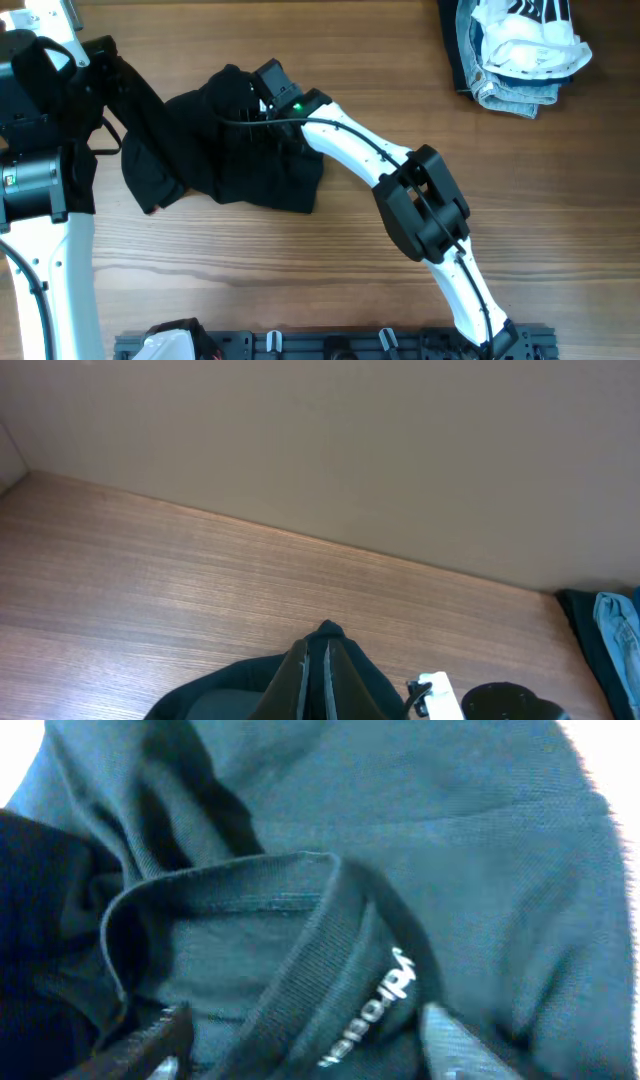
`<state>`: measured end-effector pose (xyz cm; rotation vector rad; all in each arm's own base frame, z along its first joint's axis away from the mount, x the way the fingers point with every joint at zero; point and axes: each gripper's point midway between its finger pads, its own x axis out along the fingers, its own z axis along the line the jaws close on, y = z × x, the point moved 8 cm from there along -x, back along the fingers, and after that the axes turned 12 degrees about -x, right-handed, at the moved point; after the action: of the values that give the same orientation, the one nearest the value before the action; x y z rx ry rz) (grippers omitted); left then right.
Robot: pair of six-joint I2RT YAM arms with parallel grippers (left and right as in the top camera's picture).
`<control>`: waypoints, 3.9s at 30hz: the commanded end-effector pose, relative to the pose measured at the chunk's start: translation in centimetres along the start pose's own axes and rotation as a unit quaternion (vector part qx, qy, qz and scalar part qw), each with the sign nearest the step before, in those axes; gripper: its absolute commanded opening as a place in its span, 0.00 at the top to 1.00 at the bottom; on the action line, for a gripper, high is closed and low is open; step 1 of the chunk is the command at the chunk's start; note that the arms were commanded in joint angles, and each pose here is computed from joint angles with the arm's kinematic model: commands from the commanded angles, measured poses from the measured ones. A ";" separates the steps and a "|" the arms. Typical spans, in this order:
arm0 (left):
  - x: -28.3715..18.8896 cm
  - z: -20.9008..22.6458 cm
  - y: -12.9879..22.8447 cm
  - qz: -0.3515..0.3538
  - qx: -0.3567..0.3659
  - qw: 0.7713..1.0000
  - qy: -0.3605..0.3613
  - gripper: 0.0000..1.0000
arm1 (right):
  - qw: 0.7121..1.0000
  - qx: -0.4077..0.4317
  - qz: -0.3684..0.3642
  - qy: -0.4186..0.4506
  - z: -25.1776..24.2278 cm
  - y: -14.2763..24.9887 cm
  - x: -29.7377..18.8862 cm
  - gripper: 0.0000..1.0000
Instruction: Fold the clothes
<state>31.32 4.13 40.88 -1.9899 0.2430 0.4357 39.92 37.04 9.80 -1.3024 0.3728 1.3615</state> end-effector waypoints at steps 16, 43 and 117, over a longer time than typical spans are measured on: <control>-0.2 0.0 -0.2 -0.001 -0.003 1.000 -0.003 0.96 | 0.999 -0.005 0.031 -0.003 0.2 2.2 3.1 0.96; -0.7 -0.6 -1.7 -0.049 0.005 0.999 0.012 0.96 | 0.970 -0.113 -0.202 0.069 -8.3 -7.9 -30.9 0.96; -8.7 -2.1 -0.9 -0.066 -0.025 0.996 0.057 0.96 | 0.946 -0.115 -0.250 0.173 -9.5 1.4 -48.8 0.96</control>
<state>24.60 2.55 45.37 -2.0605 0.1831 0.2697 30.08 4.97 46.28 -1.6934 0.1097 0.7443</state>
